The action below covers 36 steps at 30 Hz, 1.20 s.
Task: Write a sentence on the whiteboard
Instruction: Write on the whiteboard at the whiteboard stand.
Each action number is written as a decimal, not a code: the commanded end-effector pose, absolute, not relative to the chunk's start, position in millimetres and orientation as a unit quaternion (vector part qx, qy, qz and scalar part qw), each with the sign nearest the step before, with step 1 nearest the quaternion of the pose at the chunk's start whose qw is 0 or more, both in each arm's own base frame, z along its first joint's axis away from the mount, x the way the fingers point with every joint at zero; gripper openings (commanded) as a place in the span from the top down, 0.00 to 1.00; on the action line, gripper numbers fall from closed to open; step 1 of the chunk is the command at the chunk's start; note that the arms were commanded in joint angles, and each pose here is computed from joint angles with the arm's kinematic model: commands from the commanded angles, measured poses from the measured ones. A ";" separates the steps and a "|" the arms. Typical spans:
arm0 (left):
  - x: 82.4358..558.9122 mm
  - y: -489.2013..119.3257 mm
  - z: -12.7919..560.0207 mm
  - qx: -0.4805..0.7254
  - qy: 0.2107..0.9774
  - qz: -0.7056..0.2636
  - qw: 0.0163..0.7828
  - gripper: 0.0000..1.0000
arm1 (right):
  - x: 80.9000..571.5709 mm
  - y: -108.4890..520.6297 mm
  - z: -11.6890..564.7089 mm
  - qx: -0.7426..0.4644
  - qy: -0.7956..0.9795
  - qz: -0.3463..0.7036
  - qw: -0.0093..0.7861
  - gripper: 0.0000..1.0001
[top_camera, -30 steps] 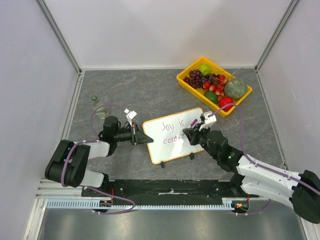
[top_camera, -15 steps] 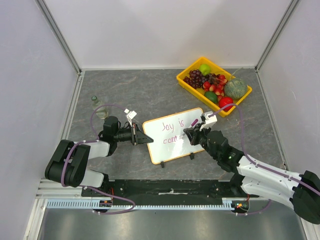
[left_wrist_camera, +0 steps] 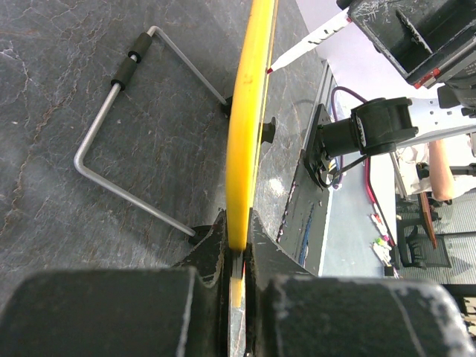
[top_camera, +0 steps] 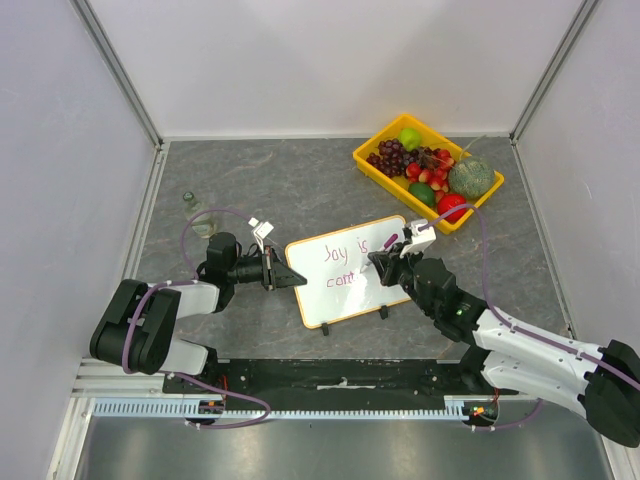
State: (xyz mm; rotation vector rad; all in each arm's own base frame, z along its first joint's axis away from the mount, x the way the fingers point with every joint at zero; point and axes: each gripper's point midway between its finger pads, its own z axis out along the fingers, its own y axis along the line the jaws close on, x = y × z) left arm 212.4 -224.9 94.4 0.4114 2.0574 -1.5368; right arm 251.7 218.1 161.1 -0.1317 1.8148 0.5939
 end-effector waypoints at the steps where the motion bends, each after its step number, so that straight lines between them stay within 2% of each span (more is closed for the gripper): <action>1: 221.3 -223.4 87.6 0.141 0.774 -0.553 0.276 0.98 | 256.9 217.3 173.4 -0.051 0.767 0.251 0.588 1.00; 16: 221.6 -222.9 86.1 0.138 0.775 -0.552 0.274 0.98 | 243.0 207.6 141.6 -0.068 0.788 0.239 0.563 1.00; 30: 221.0 -223.3 86.7 0.139 0.775 -0.553 0.274 0.98 | 249.0 211.1 192.2 -0.051 0.755 0.266 0.597 1.00; 36: 221.1 -223.3 87.0 0.140 0.774 -0.553 0.275 0.98 | 256.1 206.7 191.7 -0.043 0.758 0.249 0.601 1.00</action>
